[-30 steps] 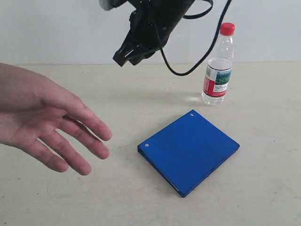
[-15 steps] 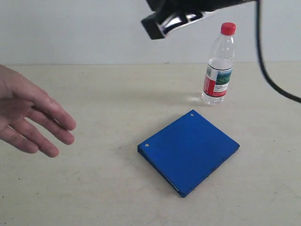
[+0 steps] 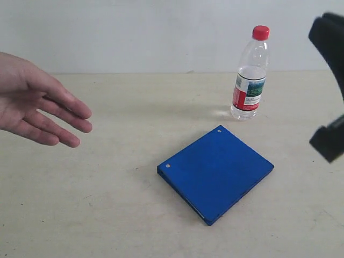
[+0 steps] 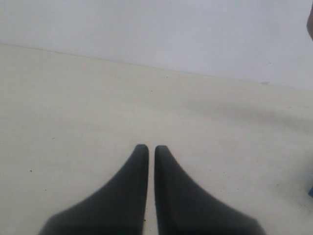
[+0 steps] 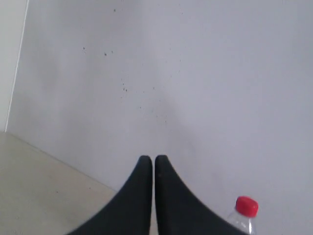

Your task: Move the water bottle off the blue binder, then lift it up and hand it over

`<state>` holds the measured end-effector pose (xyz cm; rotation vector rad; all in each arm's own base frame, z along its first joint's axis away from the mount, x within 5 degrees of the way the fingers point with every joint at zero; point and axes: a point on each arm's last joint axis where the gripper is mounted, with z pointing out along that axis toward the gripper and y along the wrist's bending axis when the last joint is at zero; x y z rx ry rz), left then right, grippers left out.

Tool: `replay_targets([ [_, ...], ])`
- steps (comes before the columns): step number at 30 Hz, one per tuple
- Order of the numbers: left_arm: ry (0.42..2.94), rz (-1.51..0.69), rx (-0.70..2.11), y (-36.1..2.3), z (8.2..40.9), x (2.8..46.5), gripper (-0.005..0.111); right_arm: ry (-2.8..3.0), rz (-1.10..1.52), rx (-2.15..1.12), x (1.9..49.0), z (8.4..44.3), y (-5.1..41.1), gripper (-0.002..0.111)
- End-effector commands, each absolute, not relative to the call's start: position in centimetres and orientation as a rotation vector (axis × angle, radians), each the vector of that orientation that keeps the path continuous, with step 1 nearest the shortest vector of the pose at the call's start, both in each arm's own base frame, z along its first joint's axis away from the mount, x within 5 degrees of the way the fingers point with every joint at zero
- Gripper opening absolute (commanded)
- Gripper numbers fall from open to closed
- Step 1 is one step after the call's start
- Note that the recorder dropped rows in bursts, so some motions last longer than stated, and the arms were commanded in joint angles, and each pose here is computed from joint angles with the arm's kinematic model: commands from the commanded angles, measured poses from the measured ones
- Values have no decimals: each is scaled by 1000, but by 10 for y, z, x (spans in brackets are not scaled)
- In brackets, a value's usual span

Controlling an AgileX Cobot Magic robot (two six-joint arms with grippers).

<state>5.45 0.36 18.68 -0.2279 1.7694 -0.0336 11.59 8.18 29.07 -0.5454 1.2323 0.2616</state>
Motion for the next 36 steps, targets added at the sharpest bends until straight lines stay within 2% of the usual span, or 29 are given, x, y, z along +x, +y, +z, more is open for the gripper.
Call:
replay_targets([
  [1,1768,-27,-226,4,186,54,5,1269,265,-533,112,265,77,0],
  [7,1768,-27,-226,4,186,54,5,1570,350,-484,127,231,85,0],
  [10,1768,-27,-226,4,186,54,5,1766,313,-549,134,204,92,7],
  [12,1767,-26,-224,4,186,54,5,1848,300,-585,136,193,94,22],
  [13,1768,-24,-222,4,186,54,5,1875,294,-592,137,188,95,36],
  [15,1766,-15,-213,4,186,54,5,1904,298,-542,139,186,95,56],
  [17,1716,5,-200,5,191,55,5,1915,310,-479,140,186,93,61],
  [23,1602,-443,-562,-2,195,56,5,1987,336,-333,141,183,88,61],
  [28,1589,-466,-580,-2,196,56,5,2049,339,-316,139,179,87,61],
  [32,1549,-428,-561,0,200,57,5,1955,233,-436,142,183,86,60],
  [34,1519,-410,-558,2,202,57,5,1902,196,-447,144,187,85,56],
  [36,1489,-389,-552,4,205,56,5,1863,179,-430,146,191,84,38],
])
